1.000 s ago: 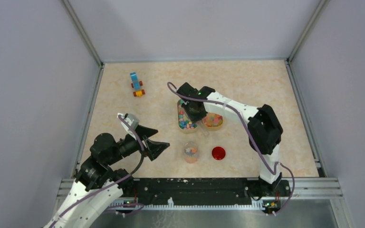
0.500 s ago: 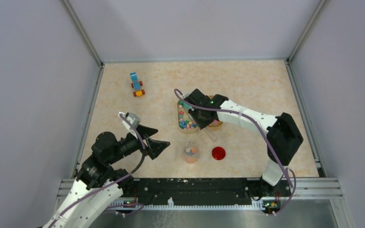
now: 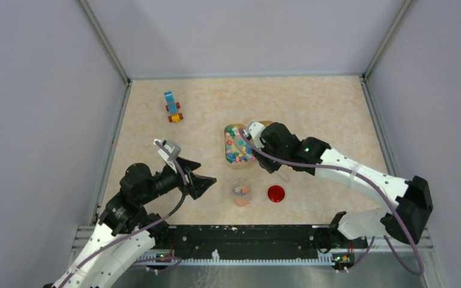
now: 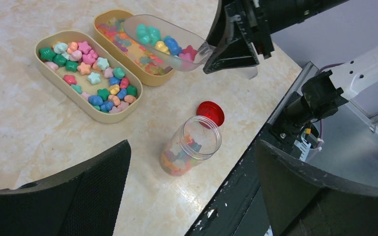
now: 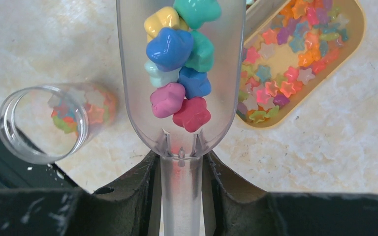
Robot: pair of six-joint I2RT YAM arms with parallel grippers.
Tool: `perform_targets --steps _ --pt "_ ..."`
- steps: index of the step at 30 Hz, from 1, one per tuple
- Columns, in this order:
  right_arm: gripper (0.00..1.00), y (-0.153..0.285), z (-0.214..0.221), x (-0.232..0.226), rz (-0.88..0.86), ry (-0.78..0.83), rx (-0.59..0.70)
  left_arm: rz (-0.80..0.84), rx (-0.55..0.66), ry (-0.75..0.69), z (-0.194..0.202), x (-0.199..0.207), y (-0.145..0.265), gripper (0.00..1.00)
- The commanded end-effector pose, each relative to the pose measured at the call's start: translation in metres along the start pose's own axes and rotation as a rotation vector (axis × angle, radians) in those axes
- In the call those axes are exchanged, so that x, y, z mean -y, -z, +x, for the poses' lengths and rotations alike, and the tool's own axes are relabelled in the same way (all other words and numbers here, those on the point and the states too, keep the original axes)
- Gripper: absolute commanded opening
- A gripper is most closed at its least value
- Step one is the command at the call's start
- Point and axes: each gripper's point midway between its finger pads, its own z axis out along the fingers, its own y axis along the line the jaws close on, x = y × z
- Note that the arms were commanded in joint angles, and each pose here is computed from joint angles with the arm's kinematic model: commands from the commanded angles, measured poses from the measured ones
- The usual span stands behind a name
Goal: Pack the candies
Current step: Place the fake candies in the packing bottle.
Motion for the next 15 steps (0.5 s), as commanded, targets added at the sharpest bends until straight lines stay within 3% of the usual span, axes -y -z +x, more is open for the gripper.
perform_targets --steps 1,15 --pt "0.0 0.025 -0.018 -0.019 -0.098 0.134 0.127 0.005 0.025 -0.019 -0.009 -0.001 -0.006 0.99" --pt "0.0 0.068 -0.003 -0.062 -0.252 0.43 0.149 0.051 -0.011 0.014 -0.037 0.015 -0.018 0.99"
